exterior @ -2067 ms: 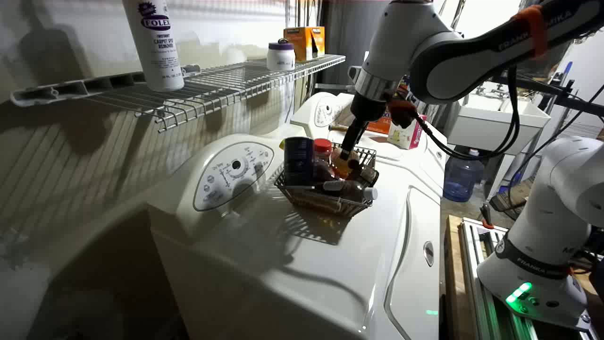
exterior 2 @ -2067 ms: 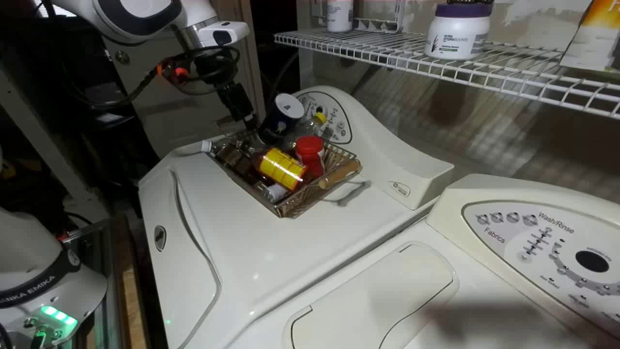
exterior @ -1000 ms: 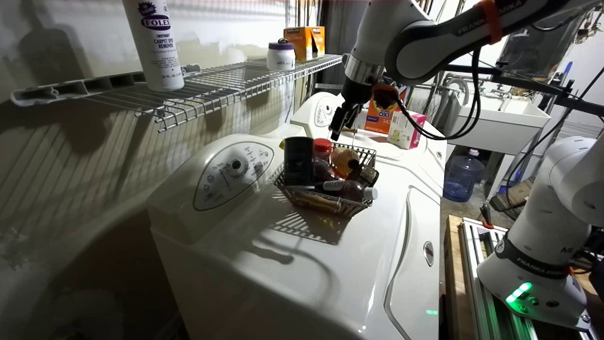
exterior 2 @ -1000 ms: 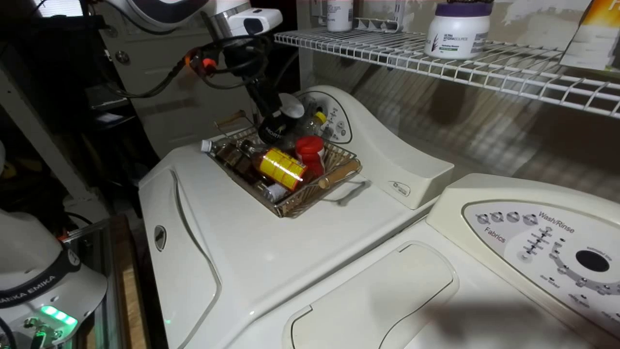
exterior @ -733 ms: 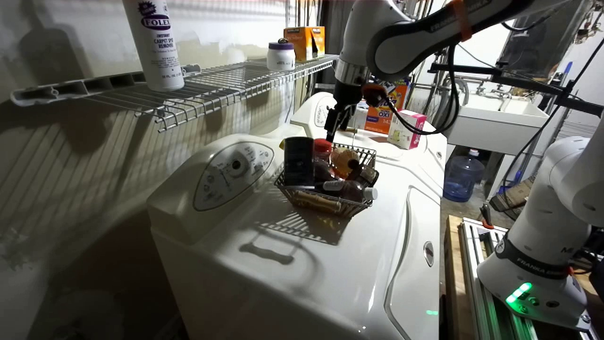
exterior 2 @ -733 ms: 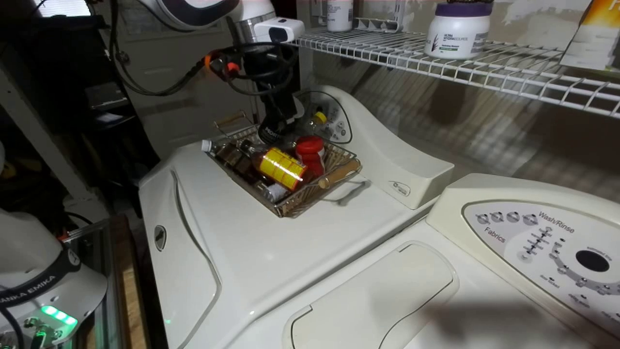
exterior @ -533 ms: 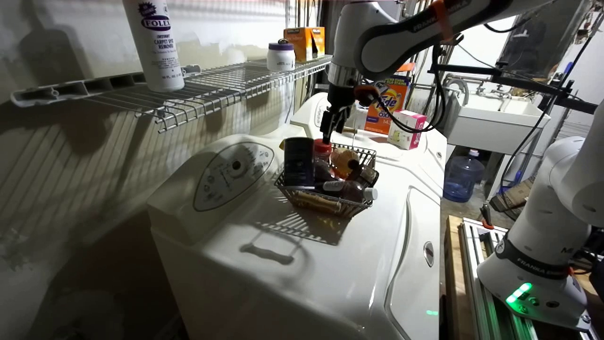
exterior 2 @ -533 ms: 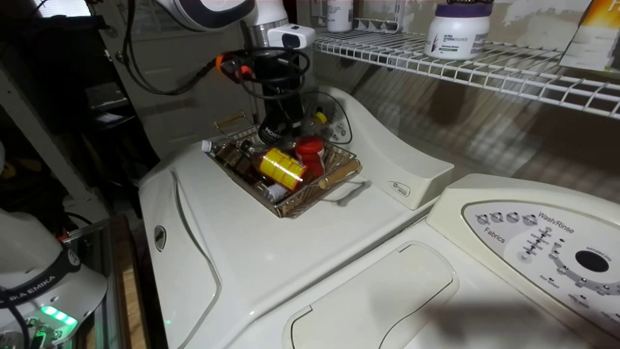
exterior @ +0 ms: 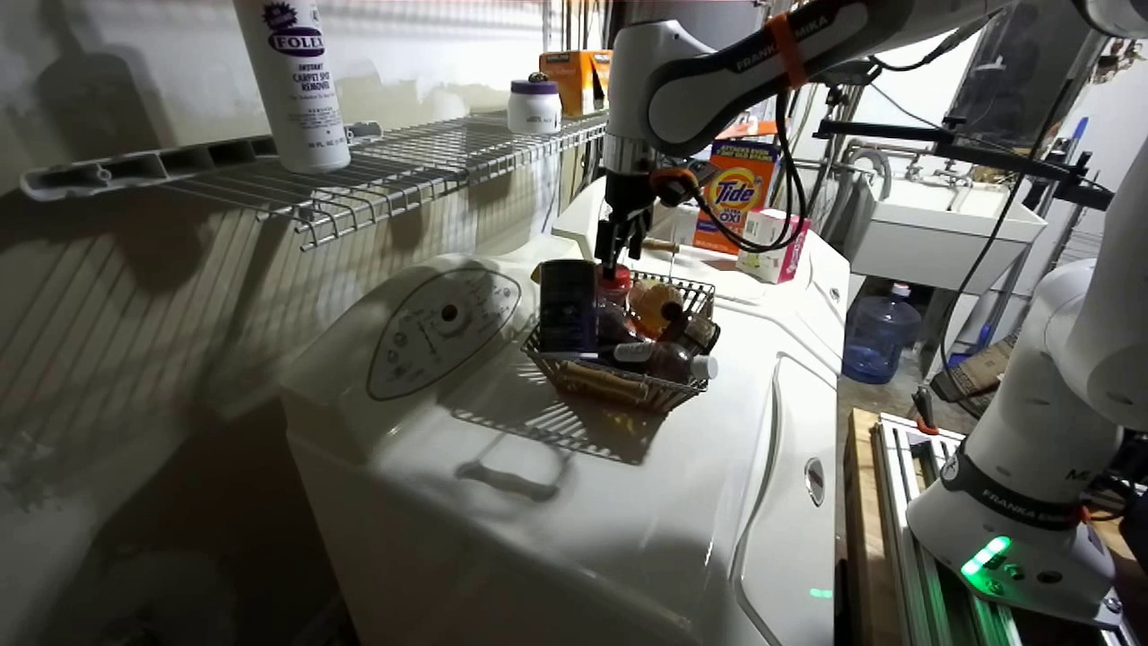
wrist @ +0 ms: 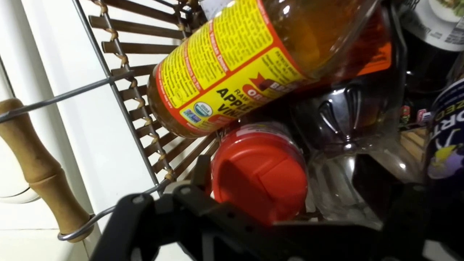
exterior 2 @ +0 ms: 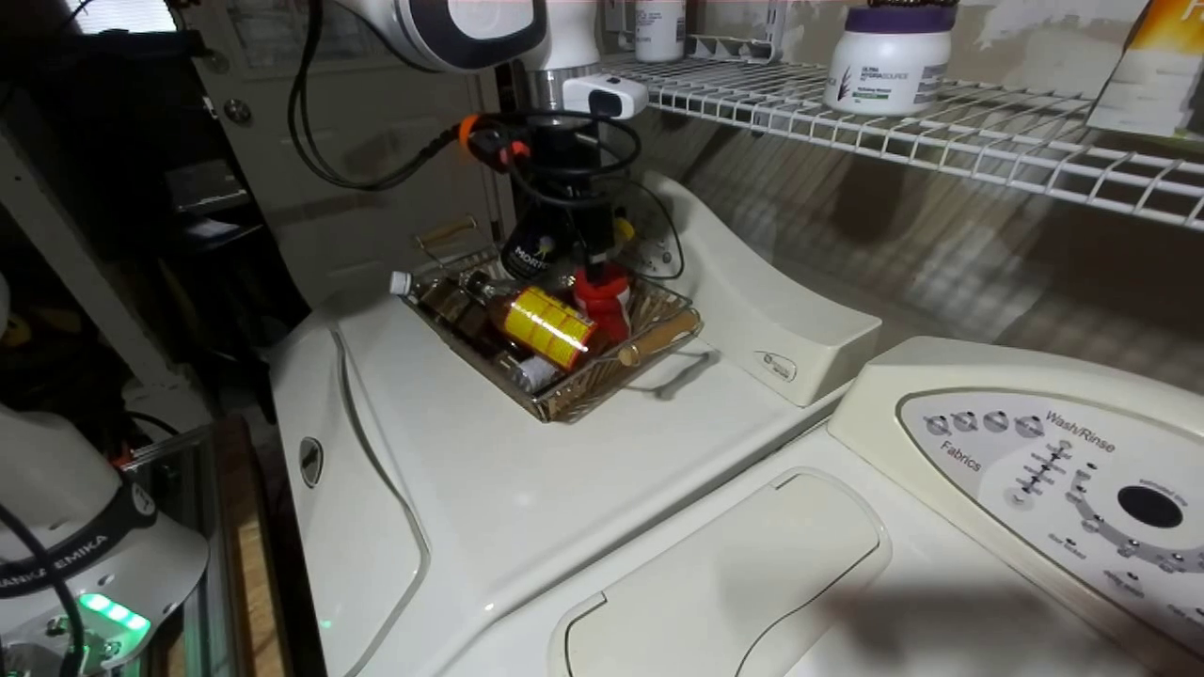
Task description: Pick up the red and white bottle from the tray and put it on the shelf
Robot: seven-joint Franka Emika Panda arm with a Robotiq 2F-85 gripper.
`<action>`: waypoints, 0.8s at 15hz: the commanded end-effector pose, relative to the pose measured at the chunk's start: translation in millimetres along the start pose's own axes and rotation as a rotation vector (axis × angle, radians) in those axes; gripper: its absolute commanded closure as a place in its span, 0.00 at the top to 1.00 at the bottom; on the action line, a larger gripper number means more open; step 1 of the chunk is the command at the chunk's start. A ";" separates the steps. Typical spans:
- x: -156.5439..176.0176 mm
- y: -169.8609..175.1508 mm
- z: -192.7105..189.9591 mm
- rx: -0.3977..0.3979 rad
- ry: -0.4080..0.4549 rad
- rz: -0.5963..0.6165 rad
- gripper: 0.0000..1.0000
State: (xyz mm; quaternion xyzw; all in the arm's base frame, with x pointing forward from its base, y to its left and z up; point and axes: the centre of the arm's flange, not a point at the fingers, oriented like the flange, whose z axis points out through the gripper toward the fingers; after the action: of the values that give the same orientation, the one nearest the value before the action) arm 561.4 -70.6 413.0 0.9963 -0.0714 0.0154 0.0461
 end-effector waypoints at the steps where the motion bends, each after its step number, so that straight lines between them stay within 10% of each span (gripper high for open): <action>1: 19.9 3.1 6.6 0.003 -0.021 -0.001 1.00; 9: 25.7 9.8 23.7 0.018 -0.033 0.015 1.00; 12: 25.4 11.2 29.6 0.024 -0.041 0.023 0.71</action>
State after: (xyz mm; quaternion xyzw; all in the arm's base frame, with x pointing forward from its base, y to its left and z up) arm 576.9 -84.1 388.4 0.9956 -0.0824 -0.0014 0.0453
